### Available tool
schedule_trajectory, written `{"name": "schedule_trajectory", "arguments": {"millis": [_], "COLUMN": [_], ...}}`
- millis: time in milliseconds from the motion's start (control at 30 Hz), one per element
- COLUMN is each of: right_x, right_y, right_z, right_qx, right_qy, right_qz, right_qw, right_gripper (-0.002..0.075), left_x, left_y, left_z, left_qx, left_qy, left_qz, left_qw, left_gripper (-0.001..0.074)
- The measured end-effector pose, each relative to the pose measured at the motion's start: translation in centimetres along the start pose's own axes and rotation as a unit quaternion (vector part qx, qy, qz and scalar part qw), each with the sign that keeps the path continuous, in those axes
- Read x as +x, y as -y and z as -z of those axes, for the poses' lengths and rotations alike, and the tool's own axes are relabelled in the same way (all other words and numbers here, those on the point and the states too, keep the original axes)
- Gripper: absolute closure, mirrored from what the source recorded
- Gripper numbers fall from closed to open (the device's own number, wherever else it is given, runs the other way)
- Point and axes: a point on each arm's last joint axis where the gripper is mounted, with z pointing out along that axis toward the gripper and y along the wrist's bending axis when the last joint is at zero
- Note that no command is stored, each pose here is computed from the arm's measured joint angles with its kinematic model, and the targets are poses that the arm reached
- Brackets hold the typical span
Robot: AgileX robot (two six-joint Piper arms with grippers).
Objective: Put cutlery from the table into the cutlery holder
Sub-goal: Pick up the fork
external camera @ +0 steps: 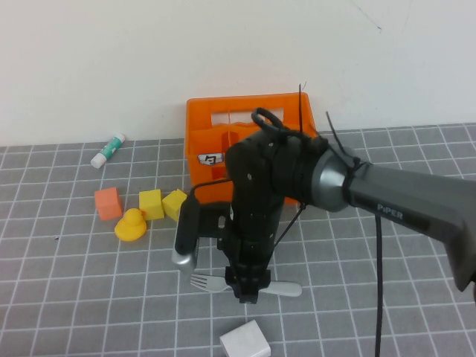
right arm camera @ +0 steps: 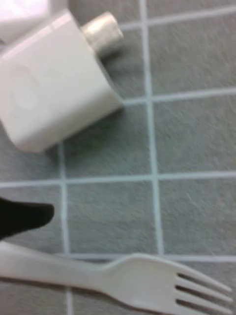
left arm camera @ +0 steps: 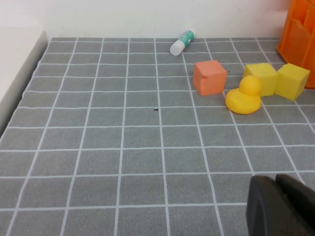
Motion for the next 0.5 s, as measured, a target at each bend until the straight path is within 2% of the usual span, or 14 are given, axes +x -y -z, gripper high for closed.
{"name": "schedule_trajectory", "arguments": {"millis": [333,500], "right_x": [0.0,0.0], "right_y": [0.6,0.8], "right_z": [-3.4,-3.7], "right_qx": [0.001,0.012], "right_qy": [-0.010,-0.008], "right_qz": [-0.029,-0.053], "right_qw": [1.000,0.998], "right_gripper": [0.0380,0.0423], "left_x": [0.0,0.0], "left_y": [0.0,0.0], "left_z": [0.0,0.0], "left_qx": [0.000,0.000], "left_qy": [0.000,0.000], "left_qz": [-0.001,-0.001], "left_qw": [1.000,1.000], "left_gripper": [0.0736,0.0736]}}
